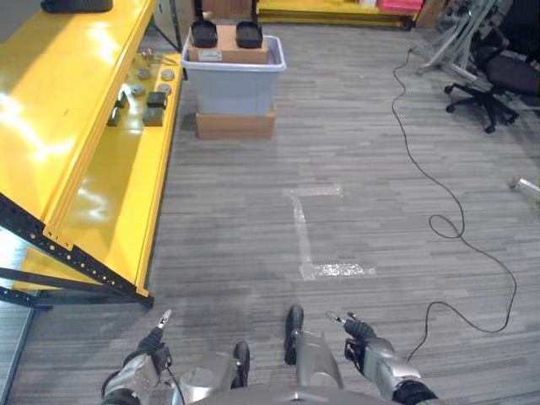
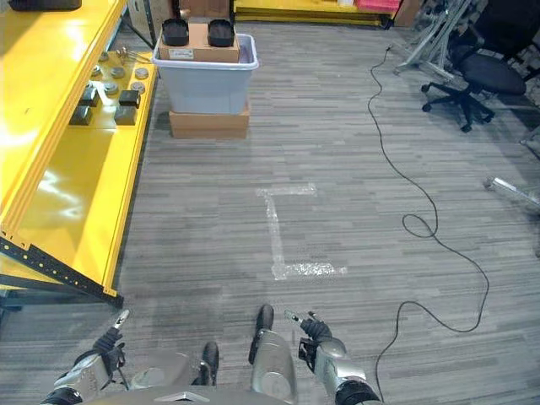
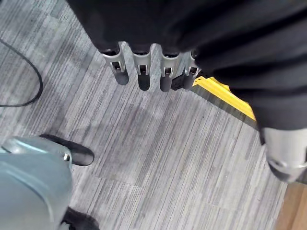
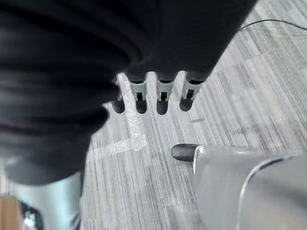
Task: Move parts from the plastic box to the shelf.
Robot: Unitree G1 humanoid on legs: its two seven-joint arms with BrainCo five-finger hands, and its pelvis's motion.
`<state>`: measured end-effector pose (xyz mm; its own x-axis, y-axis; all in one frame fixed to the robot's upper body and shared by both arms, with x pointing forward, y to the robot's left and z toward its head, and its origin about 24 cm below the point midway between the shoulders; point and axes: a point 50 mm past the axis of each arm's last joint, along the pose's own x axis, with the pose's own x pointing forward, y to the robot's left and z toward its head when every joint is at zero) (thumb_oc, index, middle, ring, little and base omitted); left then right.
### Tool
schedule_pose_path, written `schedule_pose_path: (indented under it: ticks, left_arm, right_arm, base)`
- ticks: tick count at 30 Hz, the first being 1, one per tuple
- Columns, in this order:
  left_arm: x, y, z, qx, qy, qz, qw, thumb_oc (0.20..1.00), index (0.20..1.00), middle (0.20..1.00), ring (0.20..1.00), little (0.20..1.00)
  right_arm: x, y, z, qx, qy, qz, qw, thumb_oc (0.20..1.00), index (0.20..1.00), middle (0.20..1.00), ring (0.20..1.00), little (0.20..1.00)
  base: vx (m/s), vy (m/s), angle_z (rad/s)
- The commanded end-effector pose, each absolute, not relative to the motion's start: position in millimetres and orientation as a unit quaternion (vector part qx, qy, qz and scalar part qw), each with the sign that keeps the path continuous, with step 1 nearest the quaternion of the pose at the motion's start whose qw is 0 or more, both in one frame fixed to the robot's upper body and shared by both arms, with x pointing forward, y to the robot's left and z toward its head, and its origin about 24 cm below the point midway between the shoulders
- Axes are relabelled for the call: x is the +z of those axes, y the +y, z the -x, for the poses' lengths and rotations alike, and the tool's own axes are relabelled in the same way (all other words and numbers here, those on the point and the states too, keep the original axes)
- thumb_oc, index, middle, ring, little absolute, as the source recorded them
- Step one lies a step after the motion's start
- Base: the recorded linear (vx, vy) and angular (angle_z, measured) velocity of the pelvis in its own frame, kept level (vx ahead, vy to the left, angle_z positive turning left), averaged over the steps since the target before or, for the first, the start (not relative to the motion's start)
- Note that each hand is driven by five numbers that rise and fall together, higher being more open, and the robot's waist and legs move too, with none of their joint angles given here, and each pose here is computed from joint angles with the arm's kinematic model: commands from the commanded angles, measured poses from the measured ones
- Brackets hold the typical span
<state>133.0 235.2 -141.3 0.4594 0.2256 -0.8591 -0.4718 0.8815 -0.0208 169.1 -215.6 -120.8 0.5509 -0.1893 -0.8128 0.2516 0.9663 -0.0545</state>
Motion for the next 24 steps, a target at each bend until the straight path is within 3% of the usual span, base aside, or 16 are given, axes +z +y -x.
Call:
schedule_pose_path:
  ticks: [1,17,24]
  left_arm:
    - [-138,230,-135,0.175,0.453,0.118,0.866,1.000,1.000,1.000,1.000,1.000]
    - [-139,214,-141,0.220,0.432,0.195,0.853,1.000,1.000,1.000,1.000,1.000]
    - [-134,211,-151,0.203,0.419,0.194,0.863,1.000,1.000,1.000,1.000,1.000]
  right_arm:
    - [-114,-227,-175,-0.119,0.436,-0.026,0.892,1.000,1.000,1.000,1.000,1.000]
    - [-110,-240,-180,-0.105,0.446,0.007,0.889,1.000,1.000,1.000,1.000,1.000]
    - [-107,-238,-186,-0.122,0.433,0.011,0.893,1.000,1.000,1.000,1.000,1.000]
  base:
    - [0.47,-0.184,0.19]
    - [0.38,-0.201,0.21]
    - [0.43,0.091,0.13]
